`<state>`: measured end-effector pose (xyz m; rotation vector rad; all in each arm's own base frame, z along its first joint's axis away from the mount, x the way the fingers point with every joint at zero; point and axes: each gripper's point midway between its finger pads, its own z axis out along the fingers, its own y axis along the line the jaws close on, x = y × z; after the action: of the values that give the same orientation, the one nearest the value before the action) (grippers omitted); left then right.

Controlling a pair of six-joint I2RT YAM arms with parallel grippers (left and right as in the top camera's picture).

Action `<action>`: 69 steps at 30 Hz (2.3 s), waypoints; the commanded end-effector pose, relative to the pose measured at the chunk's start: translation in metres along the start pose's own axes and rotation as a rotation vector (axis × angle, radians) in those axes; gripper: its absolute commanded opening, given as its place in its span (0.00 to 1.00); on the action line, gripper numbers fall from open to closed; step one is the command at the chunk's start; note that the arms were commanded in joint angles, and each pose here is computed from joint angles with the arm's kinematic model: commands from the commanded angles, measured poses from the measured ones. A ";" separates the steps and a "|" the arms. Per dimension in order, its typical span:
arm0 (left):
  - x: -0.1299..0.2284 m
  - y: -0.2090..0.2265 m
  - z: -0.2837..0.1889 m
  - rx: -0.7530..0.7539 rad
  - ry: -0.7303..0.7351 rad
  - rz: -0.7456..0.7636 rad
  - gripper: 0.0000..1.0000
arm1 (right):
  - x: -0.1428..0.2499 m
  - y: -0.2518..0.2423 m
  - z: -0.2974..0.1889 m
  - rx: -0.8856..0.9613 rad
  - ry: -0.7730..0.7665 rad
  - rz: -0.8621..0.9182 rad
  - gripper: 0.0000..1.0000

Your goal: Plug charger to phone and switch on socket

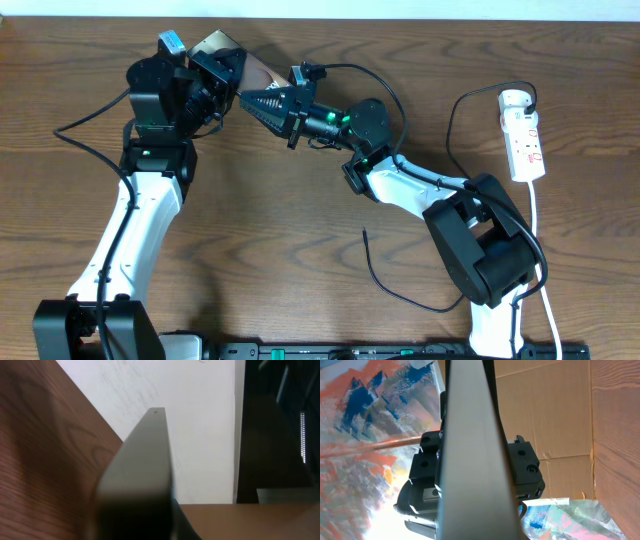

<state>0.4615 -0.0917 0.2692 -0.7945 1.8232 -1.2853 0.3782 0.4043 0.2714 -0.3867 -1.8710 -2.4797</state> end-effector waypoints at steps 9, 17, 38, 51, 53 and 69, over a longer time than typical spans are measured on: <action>0.028 -0.028 -0.006 0.116 0.178 0.049 0.07 | 0.001 0.007 0.000 0.009 0.011 -0.080 0.01; 0.033 -0.030 -0.007 0.128 0.209 0.050 0.07 | 0.002 0.007 0.000 0.011 0.017 -0.087 0.01; 0.040 -0.032 -0.009 0.143 0.252 0.051 0.07 | -0.002 0.008 -0.003 0.013 0.014 -0.109 0.01; 0.039 -0.031 -0.009 0.142 0.249 0.051 0.07 | -0.003 0.007 -0.003 0.017 0.012 -0.107 0.17; 0.039 -0.031 -0.010 0.142 0.248 0.051 0.07 | -0.003 0.007 -0.003 0.017 0.013 -0.107 0.23; 0.034 -0.030 -0.011 0.139 0.239 0.048 0.07 | -0.003 0.007 -0.003 0.017 0.013 -0.108 0.94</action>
<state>0.4501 -0.1024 0.2790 -0.6674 1.8631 -1.4179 0.3797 0.3985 0.2655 -0.3004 -1.9621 -2.4736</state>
